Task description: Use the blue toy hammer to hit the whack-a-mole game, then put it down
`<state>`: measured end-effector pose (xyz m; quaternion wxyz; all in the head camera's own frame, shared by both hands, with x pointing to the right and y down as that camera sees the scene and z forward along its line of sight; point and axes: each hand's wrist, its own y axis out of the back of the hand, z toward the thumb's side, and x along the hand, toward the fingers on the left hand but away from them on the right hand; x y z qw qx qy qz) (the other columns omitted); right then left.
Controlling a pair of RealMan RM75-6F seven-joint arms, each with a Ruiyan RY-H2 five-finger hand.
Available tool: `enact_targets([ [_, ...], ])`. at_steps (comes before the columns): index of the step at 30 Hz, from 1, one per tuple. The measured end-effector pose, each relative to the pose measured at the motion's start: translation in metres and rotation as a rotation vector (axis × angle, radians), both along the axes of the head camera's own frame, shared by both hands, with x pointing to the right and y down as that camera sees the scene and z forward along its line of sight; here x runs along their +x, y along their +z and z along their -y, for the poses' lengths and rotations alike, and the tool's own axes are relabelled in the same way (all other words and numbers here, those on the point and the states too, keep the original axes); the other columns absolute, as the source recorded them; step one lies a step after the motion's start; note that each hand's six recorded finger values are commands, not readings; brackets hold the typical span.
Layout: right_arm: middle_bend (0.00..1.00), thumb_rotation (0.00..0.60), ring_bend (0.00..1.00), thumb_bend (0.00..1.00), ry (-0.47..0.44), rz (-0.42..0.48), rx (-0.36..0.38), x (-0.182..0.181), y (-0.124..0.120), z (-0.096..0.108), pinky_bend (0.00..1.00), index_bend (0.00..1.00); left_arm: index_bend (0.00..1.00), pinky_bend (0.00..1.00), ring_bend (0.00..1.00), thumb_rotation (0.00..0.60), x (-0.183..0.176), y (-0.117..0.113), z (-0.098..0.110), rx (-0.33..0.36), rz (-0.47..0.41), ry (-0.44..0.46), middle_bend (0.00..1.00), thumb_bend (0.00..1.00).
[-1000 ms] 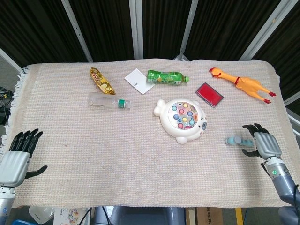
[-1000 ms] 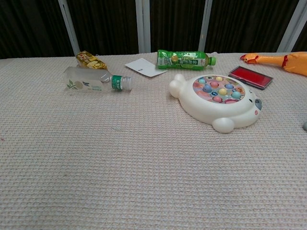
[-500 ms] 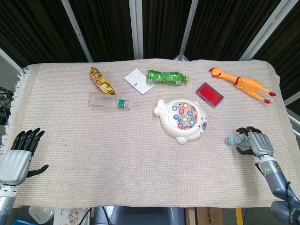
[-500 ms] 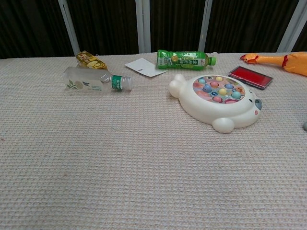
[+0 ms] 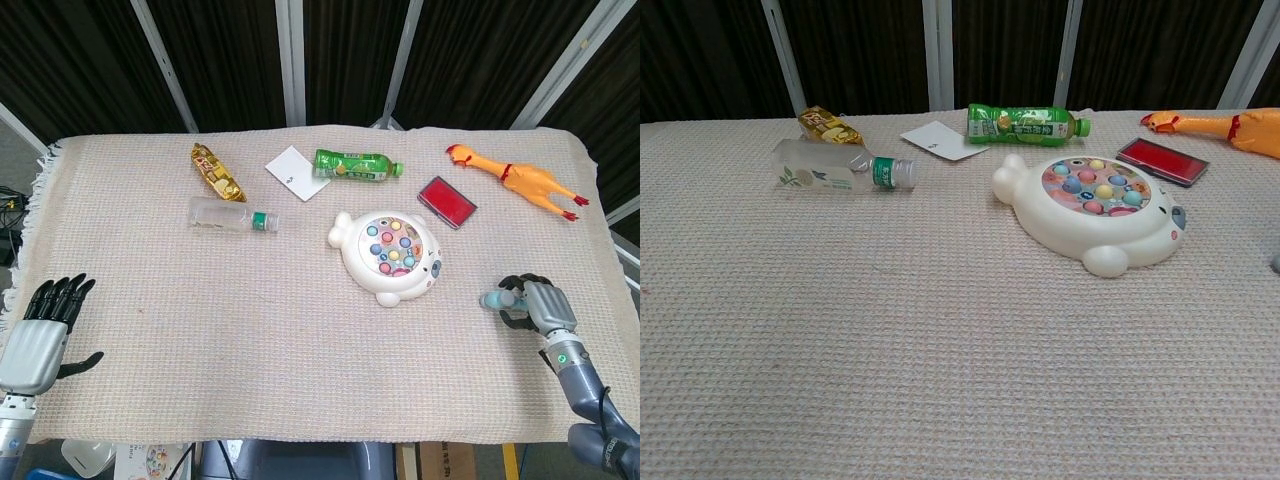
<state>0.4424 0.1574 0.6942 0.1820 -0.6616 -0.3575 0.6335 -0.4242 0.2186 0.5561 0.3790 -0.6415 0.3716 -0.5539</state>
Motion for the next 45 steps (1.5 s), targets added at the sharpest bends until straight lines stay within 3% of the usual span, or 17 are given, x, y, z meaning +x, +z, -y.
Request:
enact_targets([
  [19, 0.41, 0.6, 0.23, 0.5, 0.009, 0.007, 0.011, 0.002, 0.007, -0.002, 0.14, 0.43, 0.0, 0.0, 0.0, 0.6, -0.001, 0.001, -0.001, -0.006, 0.005, -0.007, 0.0, 0.03],
  [38, 0.48, 0.6, 0.27, 0.51, 0.013, 0.015, 0.009, 0.0, 0.013, -0.004, 0.14, 0.52, 0.0, 0.0, 0.0, 0.6, -0.004, 0.004, -0.001, -0.015, 0.01, -0.013, 0.0, 0.03],
  [45, 0.49, 0.6, 0.28, 0.58, 0.011, 0.015, 0.006, 0.0, 0.014, -0.004, 0.14, 0.53, 0.0, 0.0, 0.0, 0.6, -0.005, 0.005, -0.001, -0.02, 0.013, -0.016, 0.0, 0.03],
])
